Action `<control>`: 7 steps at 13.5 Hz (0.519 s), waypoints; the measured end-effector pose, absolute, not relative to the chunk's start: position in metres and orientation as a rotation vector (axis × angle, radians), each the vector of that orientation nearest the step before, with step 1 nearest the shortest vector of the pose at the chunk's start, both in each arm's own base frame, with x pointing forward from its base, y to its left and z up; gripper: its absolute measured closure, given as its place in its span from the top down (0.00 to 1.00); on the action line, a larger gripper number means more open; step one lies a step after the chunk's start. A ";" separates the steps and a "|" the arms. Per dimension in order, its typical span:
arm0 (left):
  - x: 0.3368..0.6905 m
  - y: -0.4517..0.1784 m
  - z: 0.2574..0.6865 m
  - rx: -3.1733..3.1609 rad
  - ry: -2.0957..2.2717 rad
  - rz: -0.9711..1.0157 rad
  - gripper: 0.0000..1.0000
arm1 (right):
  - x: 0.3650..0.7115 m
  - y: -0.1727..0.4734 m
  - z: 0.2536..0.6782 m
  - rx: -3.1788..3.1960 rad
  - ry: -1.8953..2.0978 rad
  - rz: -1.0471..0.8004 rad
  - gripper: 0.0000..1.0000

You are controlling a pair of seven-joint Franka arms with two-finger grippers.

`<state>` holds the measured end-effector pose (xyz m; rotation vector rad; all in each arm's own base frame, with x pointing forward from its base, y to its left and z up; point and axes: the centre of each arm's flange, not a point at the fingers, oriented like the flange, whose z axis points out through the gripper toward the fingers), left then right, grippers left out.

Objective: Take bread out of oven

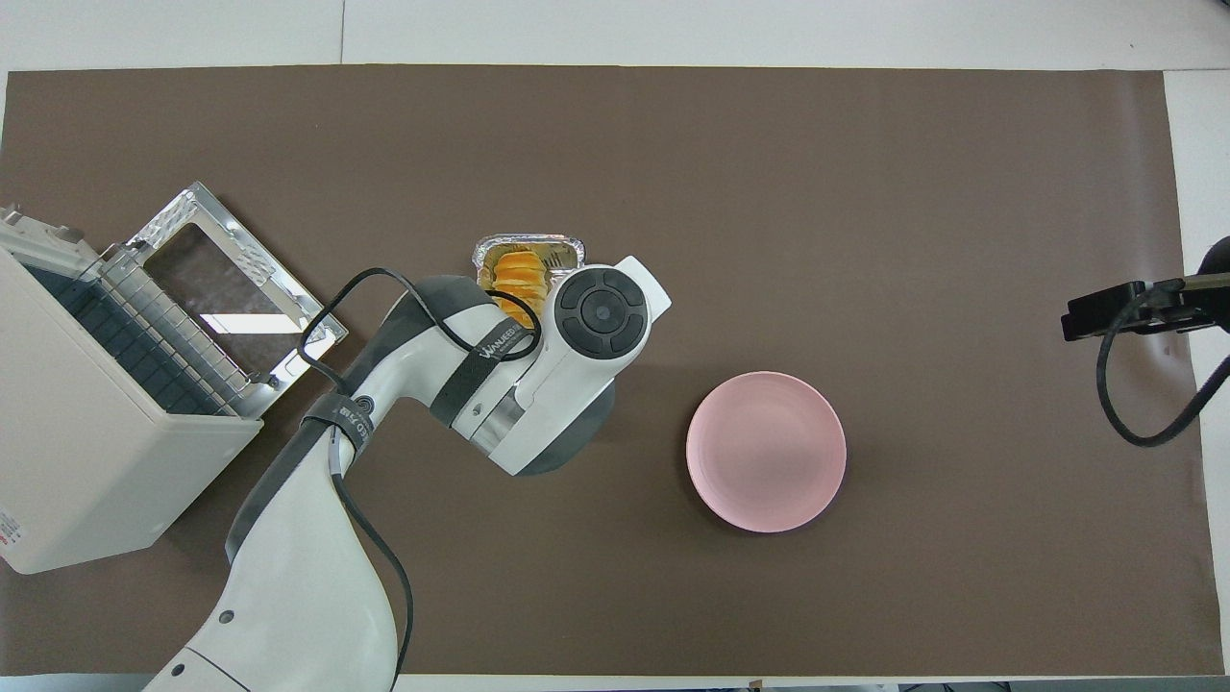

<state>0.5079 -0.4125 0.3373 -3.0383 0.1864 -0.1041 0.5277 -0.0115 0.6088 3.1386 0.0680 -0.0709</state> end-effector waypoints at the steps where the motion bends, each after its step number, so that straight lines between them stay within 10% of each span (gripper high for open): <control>1: 0.518 -0.403 0.351 -3.066 0.128 -0.122 0.43 | 0.528 -0.012 0.609 3.139 0.068 -0.071 1.00; 5: 0.570 -0.293 0.463 -3.125 -0.198 -0.194 0.93 | 0.527 -0.011 0.608 3.139 0.068 -0.076 1.00; 7: 0.577 -0.220 0.515 -3.110 -0.298 -0.187 1.00 | 0.527 -0.007 0.608 3.138 0.080 -0.078 1.00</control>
